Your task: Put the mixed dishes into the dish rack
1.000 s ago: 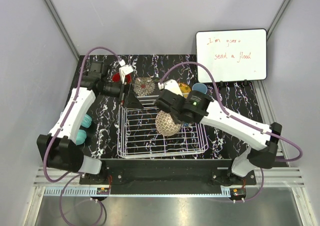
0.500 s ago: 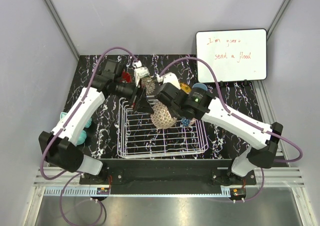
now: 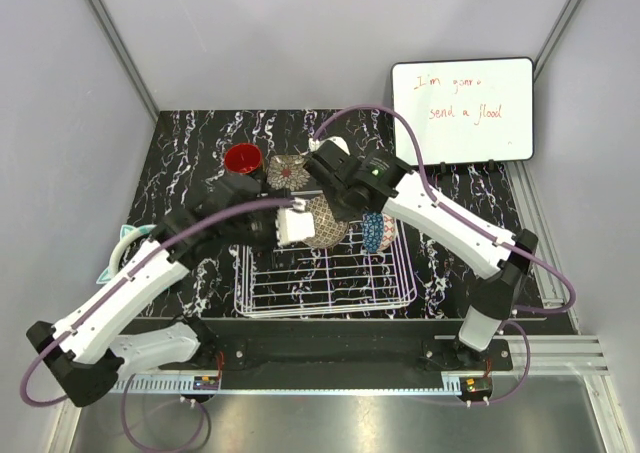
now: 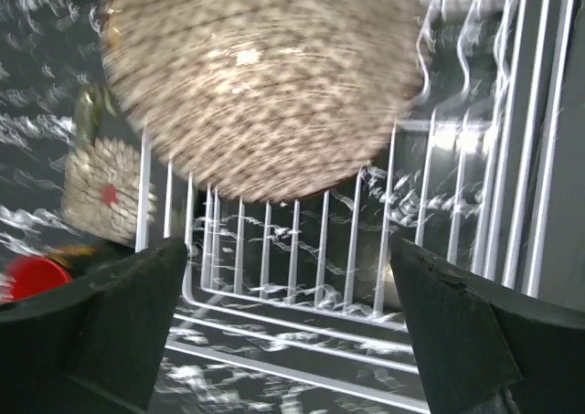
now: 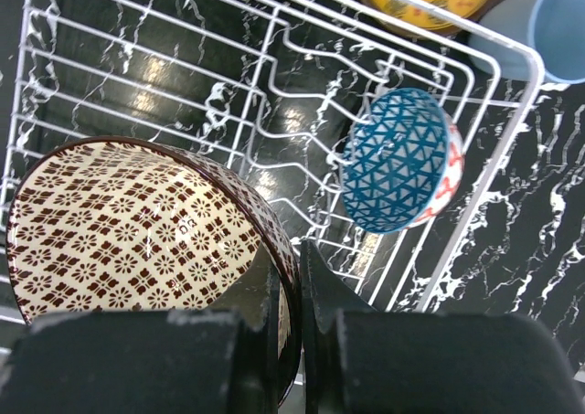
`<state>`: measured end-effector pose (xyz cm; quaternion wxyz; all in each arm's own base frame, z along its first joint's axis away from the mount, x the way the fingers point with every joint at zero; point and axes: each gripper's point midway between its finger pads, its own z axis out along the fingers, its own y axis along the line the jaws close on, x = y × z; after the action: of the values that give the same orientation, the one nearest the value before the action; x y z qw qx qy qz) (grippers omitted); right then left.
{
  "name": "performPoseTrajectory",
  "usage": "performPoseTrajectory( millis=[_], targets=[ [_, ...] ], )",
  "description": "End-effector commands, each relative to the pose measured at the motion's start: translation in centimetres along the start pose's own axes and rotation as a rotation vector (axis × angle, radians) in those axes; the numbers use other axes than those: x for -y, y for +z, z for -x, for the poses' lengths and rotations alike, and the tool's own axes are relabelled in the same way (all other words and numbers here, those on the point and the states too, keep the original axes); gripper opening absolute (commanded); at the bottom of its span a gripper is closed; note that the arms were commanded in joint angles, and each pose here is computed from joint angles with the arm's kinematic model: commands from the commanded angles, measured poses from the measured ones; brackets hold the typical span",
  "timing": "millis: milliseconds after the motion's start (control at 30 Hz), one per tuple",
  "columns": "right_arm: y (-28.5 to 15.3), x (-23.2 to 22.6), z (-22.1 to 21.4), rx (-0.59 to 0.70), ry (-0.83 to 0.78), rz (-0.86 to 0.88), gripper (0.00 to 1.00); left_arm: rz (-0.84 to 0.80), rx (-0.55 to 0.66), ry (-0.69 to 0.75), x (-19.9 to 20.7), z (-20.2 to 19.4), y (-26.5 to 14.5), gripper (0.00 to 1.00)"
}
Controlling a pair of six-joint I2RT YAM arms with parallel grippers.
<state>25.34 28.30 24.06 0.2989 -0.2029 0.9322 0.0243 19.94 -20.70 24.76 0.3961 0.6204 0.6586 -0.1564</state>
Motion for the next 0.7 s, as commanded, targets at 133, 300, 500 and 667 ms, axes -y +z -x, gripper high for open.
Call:
performPoseTrajectory(
  millis=[133, 300, 500, 667],
  targets=[
    [-3.0, -1.4, 1.5, 0.04, 0.002, 0.133, 0.0, 0.267, 0.016, 0.485, -2.7, 2.4, 0.6, 0.99],
    [-3.6, -1.7, 1.3, 0.033, -0.027, 0.169, 0.0, 0.295, 0.069, 0.556, -2.1, 4.8, 1.8, 0.99],
    [-3.9, -2.0, 1.9, 0.044, -0.039, 0.191, 0.0, 0.239, 0.106, 0.57, -0.6, 7.0, 3.1, 0.97],
    [-3.9, -2.1, 2.9, 0.054, -0.034, 0.215, 0.0, 0.181, 0.115, 0.561, 1.3, 7.3, 4.0, 0.89]
  ],
)
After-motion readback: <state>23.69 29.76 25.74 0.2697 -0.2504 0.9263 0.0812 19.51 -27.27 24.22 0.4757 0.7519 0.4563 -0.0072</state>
